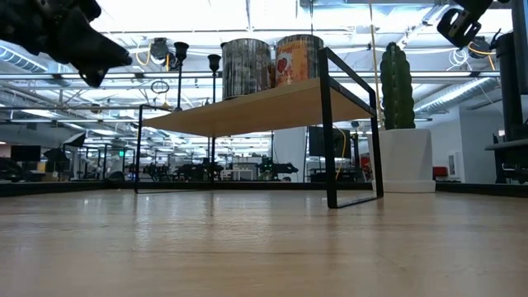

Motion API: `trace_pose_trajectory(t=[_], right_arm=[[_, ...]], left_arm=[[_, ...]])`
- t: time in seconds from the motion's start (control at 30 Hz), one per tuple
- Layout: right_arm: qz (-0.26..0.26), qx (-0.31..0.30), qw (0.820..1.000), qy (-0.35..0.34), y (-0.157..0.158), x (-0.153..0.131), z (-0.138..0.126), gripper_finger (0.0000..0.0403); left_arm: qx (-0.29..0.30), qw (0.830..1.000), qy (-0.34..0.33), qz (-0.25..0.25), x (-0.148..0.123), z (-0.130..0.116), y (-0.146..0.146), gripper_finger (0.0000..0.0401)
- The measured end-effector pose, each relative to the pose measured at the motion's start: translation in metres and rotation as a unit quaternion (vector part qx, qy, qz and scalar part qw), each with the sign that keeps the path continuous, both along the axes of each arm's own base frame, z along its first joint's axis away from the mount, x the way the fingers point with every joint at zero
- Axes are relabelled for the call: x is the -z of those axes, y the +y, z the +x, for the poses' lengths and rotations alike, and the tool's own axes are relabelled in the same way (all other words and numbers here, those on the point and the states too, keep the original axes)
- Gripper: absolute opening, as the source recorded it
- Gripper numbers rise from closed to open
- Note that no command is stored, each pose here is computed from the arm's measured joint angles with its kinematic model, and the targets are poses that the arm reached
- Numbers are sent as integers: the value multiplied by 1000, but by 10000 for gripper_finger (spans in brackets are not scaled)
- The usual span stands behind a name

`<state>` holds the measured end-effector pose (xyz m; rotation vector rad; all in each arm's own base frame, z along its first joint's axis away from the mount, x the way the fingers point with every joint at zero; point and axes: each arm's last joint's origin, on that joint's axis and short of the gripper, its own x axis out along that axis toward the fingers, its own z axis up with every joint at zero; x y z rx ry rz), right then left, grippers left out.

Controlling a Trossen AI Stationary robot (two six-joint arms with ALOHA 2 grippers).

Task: Pick & Place candle stick holders
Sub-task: Return to Home Position

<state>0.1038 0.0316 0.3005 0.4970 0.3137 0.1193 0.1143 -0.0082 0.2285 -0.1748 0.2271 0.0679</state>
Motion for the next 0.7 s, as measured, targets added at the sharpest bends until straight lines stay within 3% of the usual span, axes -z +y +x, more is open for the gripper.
trace_pose_trajectory(t=[0.5,0.7], right_arm=[[-16,-4,1000,-10,3,-1,9,7],[-35,-12,998,-53,5,14,13,8]], left_arm=[[79,997,3,21,0,-1,-5,76],[67,997,-8,39,-1,-4,-8,76]])
